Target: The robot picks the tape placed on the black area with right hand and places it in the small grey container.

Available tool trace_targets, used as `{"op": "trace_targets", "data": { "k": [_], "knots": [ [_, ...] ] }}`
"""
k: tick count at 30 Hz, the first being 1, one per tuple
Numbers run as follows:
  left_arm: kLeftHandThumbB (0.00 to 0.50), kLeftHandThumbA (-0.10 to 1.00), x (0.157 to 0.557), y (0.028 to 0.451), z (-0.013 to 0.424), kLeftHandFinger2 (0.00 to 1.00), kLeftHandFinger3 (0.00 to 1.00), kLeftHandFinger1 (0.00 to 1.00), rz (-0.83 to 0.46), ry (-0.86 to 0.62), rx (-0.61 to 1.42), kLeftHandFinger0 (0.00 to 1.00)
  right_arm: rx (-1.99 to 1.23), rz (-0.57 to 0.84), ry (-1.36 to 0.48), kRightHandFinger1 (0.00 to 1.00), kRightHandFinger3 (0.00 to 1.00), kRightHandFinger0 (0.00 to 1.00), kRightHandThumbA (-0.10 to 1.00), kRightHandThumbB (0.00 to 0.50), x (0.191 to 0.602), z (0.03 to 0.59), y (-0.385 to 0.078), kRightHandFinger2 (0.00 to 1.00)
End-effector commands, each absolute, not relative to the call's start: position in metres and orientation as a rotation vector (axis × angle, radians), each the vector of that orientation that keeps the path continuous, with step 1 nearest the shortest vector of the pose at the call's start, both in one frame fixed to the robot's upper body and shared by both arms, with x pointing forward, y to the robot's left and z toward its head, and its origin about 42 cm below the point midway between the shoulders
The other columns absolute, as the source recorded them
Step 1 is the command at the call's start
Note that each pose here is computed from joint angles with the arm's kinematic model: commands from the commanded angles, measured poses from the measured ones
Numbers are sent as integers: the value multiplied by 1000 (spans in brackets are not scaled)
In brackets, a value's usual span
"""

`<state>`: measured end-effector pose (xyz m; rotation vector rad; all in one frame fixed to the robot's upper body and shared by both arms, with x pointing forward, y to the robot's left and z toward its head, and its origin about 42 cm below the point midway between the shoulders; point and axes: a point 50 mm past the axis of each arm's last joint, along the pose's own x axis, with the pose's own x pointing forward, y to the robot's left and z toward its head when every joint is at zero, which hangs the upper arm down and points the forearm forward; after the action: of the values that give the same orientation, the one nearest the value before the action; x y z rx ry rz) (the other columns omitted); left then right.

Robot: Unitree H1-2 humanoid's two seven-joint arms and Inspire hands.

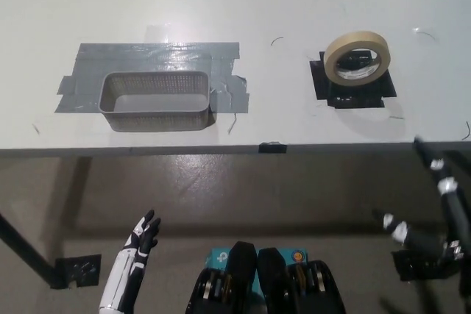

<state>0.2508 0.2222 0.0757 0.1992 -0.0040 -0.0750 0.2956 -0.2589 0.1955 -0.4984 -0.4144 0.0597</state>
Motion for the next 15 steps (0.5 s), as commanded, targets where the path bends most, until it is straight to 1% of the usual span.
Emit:
{"op": "trace_targets", "data": {
  "k": [1, 3, 4, 5, 6, 8, 10, 11, 12, 15],
  "knots": [
    [120, 1000, 257, 216, 91, 1000, 1000, 1000, -69, -86, 201, 1000, -793, 1, -502, 1000, 1000, 1000, 888, 350, 330, 263, -267, 1000],
    [119, 1000, 255, 217, 89, 1000, 1000, 1000, -75, -80, 205, 1000, -846, -15, -511, 1000, 1000, 1000, 890, 373, 347, 275, -266, 1000],
    [123, 1000, 255, 217, 87, 1000, 1000, 1000, -74, -78, 211, 1000, -867, -24, -510, 1000, 1000, 1000, 886, 392, 360, 285, -264, 1000],
    [130, 1000, 255, 217, 87, 1000, 1000, 1000, -72, -74, 215, 1000, -880, -27, -508, 1000, 1000, 1000, 859, 389, 369, 290, -263, 1000],
    [130, 1000, 255, 218, 87, 1000, 1000, 1000, -71, -72, 215, 1000, -911, -36, -496, 1000, 1000, 1000, 860, 398, 380, 297, -262, 1000],
    [125, 1000, 255, 219, 85, 1000, 1000, 1000, -70, -69, 215, 1000, -969, -43, -459, 1000, 1000, 1000, 899, 413, 401, 309, -260, 1000],
    [123, 1000, 253, 219, 84, 1000, 1000, 1000, -74, -62, 218, 1000, -1018, -51, -445, 1000, 1000, 1000, 905, 408, 416, 316, -259, 1000],
    [124, 1000, 253, 219, 83, 1000, 1000, 1000, -78, -61, 221, 1000, -1052, -57, -424, 1000, 1000, 1000, 935, 404, 429, 321, -259, 1000],
    [123, 1000, 252, 219, 83, 1000, 1000, 1000, -79, -62, 227, 1000, -1065, -62, -420, 1000, 1000, 1000, 938, 403, 434, 323, -259, 1000],
    [115, 1000, 252, 218, 82, 1000, 1000, 1000, -88, -60, 229, 1000, -1127, -75, -385, 1000, 1000, 1000, 1000, 419, 461, 334, -254, 1000]
  ]
}}
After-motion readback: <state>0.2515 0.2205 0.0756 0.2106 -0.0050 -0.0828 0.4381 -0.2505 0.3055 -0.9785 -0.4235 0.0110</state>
